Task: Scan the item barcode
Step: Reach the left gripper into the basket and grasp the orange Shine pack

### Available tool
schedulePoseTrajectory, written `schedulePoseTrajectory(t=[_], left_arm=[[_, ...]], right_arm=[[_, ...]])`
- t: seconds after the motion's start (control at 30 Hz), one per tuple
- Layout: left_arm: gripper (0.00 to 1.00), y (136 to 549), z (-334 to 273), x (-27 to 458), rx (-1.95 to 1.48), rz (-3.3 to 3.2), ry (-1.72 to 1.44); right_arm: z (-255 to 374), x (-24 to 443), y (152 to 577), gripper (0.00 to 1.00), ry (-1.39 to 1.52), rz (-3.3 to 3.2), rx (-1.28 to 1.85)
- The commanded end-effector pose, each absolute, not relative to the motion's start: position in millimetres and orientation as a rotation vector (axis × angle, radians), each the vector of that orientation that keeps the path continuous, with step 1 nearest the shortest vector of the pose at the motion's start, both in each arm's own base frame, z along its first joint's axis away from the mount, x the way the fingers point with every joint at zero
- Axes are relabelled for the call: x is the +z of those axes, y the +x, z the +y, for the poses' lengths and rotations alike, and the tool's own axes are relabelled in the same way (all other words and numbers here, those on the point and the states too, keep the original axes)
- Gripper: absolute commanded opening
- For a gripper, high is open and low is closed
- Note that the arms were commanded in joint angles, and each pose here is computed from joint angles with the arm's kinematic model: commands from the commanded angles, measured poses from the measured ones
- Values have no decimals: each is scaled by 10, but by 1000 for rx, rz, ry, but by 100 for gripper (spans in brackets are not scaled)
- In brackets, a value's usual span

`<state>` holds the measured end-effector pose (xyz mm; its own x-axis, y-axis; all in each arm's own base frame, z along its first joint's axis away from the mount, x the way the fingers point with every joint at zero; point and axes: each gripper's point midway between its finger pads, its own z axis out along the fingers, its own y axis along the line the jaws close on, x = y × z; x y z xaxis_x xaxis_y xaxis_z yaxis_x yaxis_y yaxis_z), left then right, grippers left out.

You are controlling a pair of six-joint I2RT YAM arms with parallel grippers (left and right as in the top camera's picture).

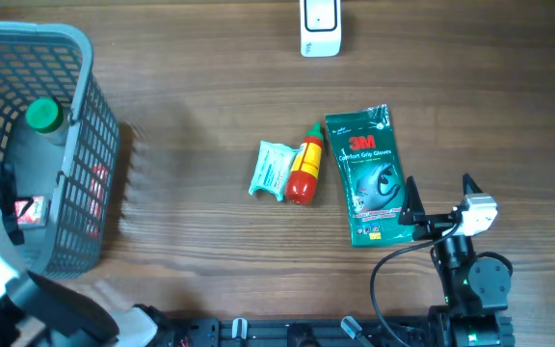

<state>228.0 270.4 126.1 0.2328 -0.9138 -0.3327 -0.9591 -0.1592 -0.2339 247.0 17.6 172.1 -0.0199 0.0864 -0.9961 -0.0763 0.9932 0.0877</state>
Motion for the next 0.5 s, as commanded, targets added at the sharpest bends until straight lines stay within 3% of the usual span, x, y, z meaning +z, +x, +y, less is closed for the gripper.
schedulePoseTrajectory(t=[0.0,0.47], left_arm=[[100,2263,2763,1008,225,1815,-2144],[100,2548,2789,581,247,2030,-2000]], right_arm=[[195,1743,2464,100,-7,1575,131],[195,1743,2464,100,-7,1575,131]])
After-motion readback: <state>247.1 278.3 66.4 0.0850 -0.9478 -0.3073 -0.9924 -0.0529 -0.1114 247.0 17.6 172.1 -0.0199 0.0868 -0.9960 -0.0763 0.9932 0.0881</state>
